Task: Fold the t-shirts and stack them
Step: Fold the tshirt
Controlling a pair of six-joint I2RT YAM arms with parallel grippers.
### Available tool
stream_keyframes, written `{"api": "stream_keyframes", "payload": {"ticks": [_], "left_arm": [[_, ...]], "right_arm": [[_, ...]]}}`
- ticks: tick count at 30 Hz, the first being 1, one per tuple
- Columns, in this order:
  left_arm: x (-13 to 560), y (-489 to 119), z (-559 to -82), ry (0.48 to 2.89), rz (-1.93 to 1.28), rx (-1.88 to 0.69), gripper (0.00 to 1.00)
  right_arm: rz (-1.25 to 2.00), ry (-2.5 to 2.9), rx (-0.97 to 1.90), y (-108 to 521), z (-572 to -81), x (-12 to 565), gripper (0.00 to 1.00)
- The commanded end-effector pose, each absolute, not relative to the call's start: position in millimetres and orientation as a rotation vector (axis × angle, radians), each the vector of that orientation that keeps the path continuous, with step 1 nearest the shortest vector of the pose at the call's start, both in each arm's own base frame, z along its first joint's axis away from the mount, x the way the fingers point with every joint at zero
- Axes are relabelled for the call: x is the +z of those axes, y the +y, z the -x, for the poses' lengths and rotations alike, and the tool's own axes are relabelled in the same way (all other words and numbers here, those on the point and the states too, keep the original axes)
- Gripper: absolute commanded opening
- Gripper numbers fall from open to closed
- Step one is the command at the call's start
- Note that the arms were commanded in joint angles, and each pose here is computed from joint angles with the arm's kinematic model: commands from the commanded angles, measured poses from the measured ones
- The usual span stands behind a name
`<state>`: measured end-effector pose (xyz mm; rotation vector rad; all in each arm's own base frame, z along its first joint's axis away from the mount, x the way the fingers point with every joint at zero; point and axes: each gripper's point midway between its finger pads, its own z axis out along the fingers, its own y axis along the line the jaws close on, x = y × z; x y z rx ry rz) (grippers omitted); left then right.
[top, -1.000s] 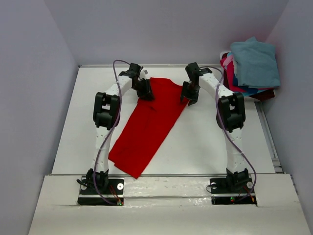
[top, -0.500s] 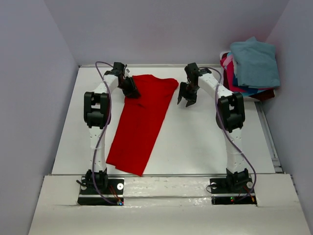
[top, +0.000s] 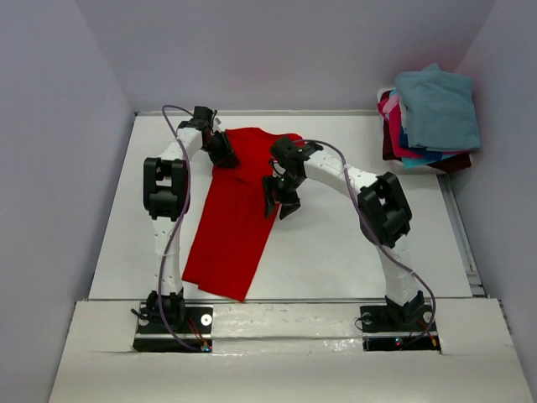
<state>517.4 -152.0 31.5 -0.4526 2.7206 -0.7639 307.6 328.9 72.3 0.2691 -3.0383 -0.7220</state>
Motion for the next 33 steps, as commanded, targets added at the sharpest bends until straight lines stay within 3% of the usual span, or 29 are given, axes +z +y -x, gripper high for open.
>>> {"api": "stream_keyframes", "payload": {"ticks": [1,6,20,33], "left_arm": [[8,-121,-511,2.781,0.497,-0.571,0.41],[5,-121,-511,2.782,0.500,-0.574,0.41],[4,-115,-507,2.792,0.486,-0.558,0.41],[7,-119,-513,2.793,0.454,-0.595,0.41]], "right_arm": [[-0.364,-3.021,-0.916,352,-284,119,0.59],[-0.471,-2.950,-0.934,377,-247,117,0.59],[-0.638,-2.738,-1.040,449,-203,83,0.58],[-0.520,-2.720,-0.857,430,-186,42,0.57]]}}
